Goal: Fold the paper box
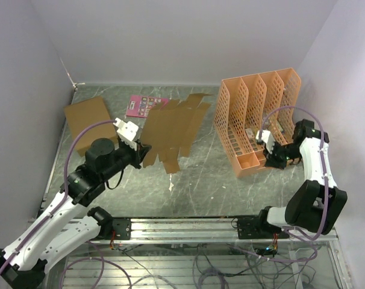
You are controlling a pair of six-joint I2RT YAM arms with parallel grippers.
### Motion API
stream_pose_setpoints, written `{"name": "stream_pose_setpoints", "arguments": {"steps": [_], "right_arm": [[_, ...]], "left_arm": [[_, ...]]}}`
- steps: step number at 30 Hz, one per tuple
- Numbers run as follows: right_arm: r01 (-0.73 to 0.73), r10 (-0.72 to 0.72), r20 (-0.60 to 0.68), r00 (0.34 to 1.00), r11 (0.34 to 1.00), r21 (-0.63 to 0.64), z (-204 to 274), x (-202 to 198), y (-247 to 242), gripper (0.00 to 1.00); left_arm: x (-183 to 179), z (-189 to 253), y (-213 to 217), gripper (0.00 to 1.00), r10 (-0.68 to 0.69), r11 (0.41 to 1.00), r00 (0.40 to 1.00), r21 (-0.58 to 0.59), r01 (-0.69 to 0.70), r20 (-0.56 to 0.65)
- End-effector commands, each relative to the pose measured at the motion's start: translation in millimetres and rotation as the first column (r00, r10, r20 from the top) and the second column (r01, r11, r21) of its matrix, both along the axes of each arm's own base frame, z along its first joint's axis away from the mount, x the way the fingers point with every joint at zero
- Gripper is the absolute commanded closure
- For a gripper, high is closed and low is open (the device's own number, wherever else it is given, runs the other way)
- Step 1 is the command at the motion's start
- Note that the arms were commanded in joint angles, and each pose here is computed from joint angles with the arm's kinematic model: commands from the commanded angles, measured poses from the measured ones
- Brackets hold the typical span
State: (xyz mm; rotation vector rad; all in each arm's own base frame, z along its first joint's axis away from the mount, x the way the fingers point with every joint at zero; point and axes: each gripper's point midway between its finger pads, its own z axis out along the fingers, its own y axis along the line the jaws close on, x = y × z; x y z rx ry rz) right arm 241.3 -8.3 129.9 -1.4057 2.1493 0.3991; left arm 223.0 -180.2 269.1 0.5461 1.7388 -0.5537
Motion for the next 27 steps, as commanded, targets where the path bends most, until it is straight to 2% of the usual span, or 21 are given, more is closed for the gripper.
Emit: {"name": "stream_pose_setpoints", "arguments": {"steps": [1, 5, 9, 12, 17, 27], "right_arm": [[-0.113, 0.084, -0.166, 0.983, 0.978, -0.176, -35.0, -47.1, -43.0, 1.00], [-0.094, 0.059, -0.160, 0.985, 0.972, -0.215, -74.6, -44.0, -52.2, 1.00], [-0.021, 0.000, -0.124, 0.992, 0.986, -0.164, -96.5, -20.6, -48.1, 1.00], [-0.001, -0.010, -0.096, 0.995, 0.993, -0.117, -101.4, -5.0, -36.2, 1.00], [-0.052, 0.041, -0.080, 0.996, 0.989, -0.138, -105.5, 16.8, 4.7, 1.00], [-0.142, 0.139, -0.032, 0.990, 0.979, -0.145, -97.7, 88.0, 67.0, 1.00]], "left_arm": [[-5.3, 7.9, 3.3, 0.93, -0.007, 1.000, 1.000, -0.015, 0.007, 0.019], [-8.6, 12.0, 2.3, 0.93, -0.019, 0.999, 1.000, -0.033, 0.019, 0.025], [-10.6, 14.7, 5.5, 0.93, -0.011, 0.999, 1.000, -0.031, 0.012, 0.028], [-13.5, 20.2, 8.5, 0.93, -0.006, 0.999, 0.999, -0.041, 0.008, 0.040], [-15.7, 28.7, 11.5, 0.93, 0.001, 0.999, 0.999, -0.048, 0.002, 0.051], [-24.7, 43.6, 25.5, 0.93, 0.036, 0.997, 0.996, -0.065, -0.031, 0.079]]}}
